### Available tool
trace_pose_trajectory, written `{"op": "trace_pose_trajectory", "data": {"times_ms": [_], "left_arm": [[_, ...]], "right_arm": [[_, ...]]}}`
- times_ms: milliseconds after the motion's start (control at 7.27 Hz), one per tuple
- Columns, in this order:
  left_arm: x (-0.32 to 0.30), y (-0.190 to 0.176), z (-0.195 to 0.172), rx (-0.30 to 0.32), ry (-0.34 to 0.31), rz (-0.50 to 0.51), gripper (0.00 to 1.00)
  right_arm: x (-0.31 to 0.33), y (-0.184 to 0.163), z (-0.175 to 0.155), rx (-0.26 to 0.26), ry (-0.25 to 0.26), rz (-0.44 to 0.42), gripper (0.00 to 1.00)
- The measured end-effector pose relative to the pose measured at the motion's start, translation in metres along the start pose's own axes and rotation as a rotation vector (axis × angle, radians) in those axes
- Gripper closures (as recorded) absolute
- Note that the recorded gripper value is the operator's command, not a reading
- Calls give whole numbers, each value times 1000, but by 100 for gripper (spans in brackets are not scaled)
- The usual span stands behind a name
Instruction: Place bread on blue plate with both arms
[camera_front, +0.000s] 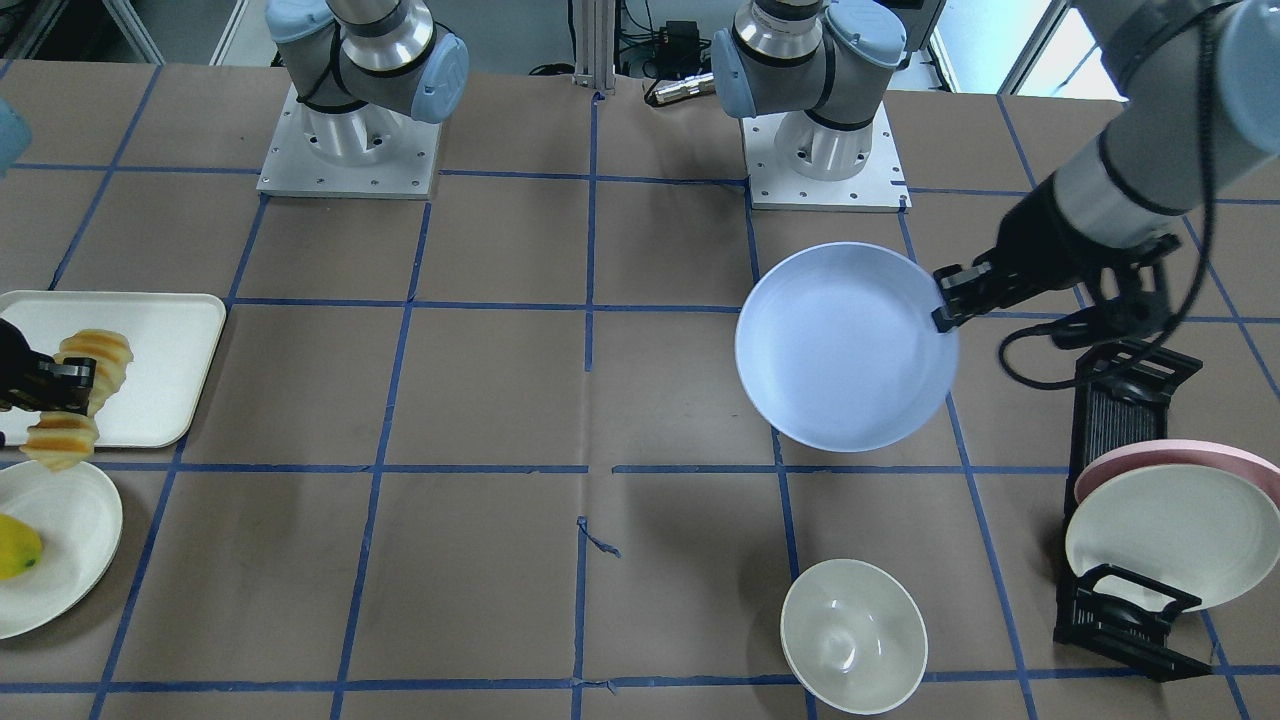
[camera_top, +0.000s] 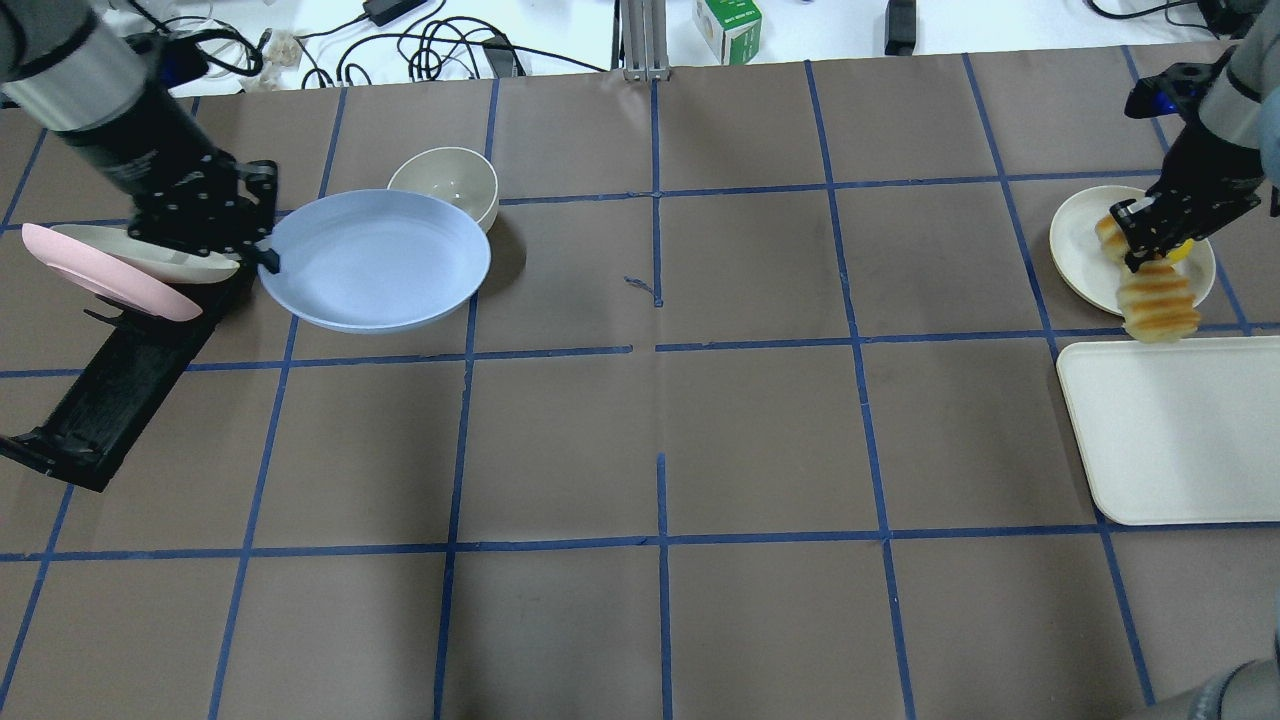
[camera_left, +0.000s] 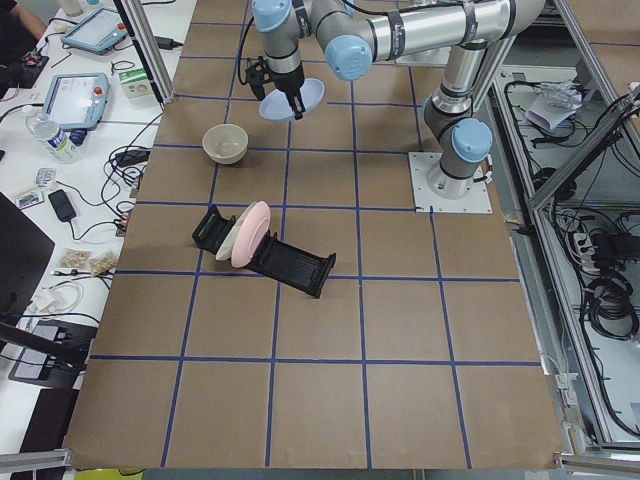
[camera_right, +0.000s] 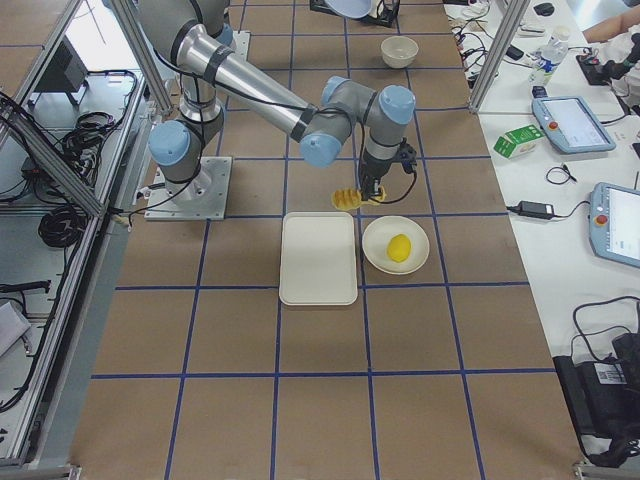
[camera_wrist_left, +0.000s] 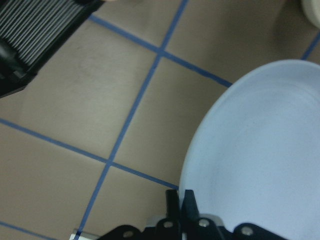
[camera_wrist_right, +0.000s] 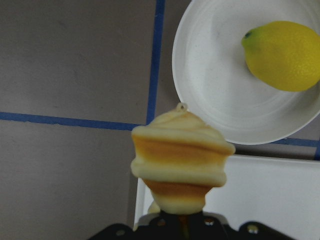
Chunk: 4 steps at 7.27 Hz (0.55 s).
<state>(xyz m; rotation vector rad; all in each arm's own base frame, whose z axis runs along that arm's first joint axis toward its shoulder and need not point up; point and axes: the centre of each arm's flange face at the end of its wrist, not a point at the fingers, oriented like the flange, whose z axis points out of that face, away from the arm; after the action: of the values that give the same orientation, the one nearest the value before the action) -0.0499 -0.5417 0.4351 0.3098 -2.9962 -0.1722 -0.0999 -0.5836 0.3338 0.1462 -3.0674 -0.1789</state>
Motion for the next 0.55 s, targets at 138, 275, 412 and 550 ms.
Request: {"op": "trace_pose_trajectory", "data": {"times_ms": [138,275,412,550], "left_arm": [[41,3,31,34,8,70,100],[70,7,64,72,15,90,100],[90,13,94,98,31,68,100],[104,17,121,115,53,53,100]], "right_arm": [[-32,-10,-8,6,-12,41,100],[-61,-16,-11,13,-42,85,100],[-86,-19,-10,13,-66,119,100],[-112,-22,-7,8,-86,144,100]]}}
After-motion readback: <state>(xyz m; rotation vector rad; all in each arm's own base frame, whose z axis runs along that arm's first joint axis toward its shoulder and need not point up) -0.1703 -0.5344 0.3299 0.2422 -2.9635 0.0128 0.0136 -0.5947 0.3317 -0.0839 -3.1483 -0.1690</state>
